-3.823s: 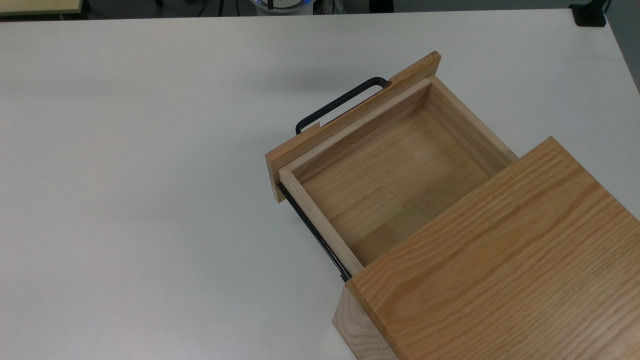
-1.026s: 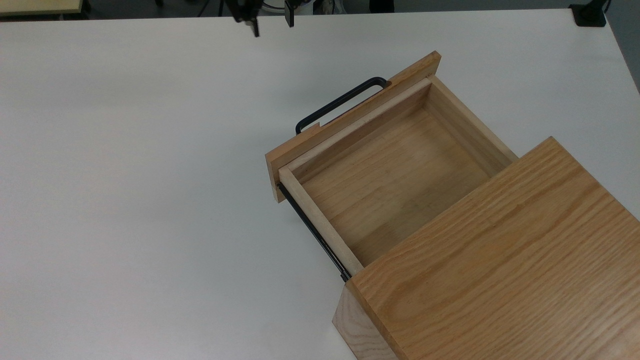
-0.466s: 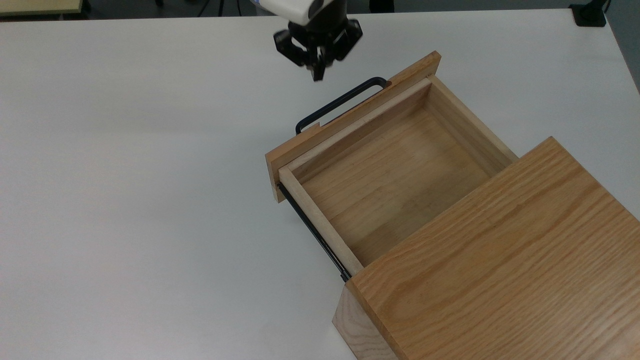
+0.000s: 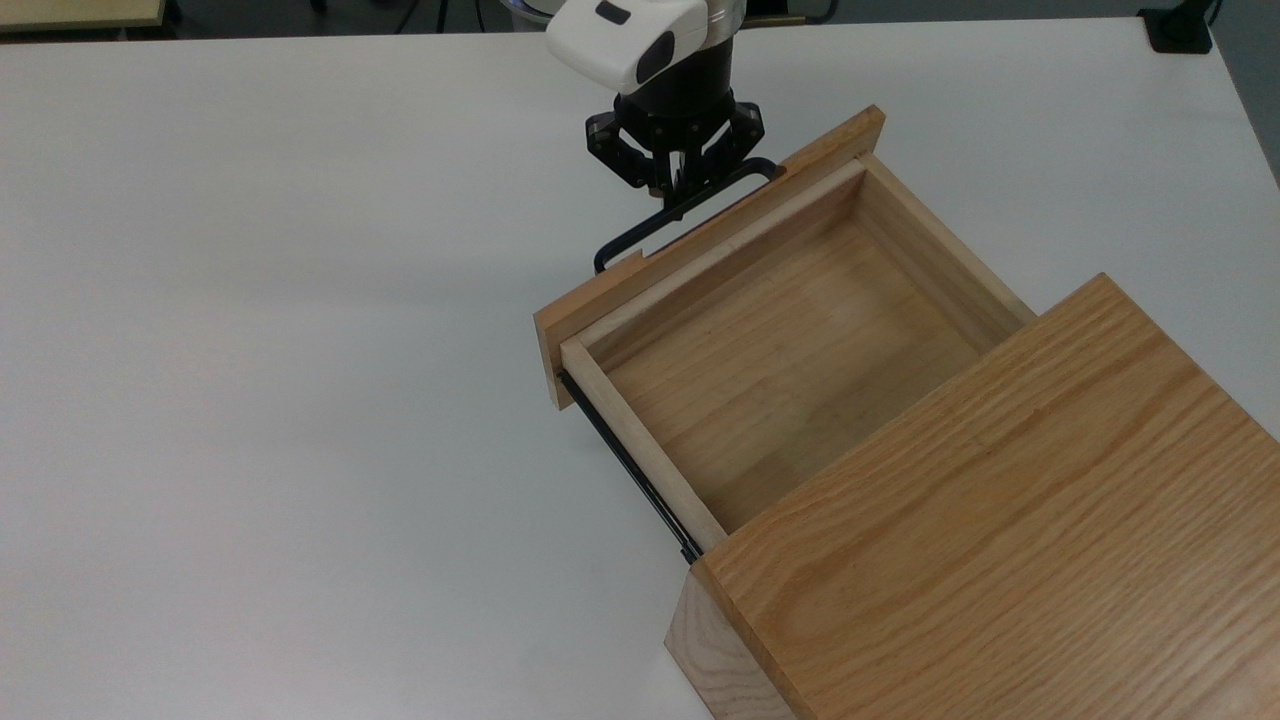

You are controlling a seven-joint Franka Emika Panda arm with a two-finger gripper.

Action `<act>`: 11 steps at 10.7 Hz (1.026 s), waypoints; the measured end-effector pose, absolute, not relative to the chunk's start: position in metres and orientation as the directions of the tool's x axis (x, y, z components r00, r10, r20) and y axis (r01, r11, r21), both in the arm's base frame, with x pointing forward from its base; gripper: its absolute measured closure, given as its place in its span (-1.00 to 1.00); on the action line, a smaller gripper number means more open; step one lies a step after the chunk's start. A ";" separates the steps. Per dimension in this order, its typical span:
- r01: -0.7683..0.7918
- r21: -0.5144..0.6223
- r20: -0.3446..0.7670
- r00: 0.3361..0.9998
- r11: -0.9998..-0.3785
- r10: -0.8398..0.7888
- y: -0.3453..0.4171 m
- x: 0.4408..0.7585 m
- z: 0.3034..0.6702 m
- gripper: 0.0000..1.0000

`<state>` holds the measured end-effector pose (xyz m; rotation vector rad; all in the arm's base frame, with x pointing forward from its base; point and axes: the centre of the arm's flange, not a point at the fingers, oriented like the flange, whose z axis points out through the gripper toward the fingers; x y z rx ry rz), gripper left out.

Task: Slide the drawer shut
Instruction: 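Move the gripper down toward the black handle of the open drawer, then push the drawer by its handle into the wooden cabinet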

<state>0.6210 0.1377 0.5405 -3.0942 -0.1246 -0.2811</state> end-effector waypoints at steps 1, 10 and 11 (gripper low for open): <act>0.023 -0.042 0.199 0.980 -0.999 0.014 0.139 0.626 0.538 0.99; -0.386 -0.296 0.303 0.829 -0.874 -0.469 0.165 0.675 0.542 0.99; -0.409 -0.327 0.305 0.808 -0.852 -0.504 0.170 0.680 0.541 0.99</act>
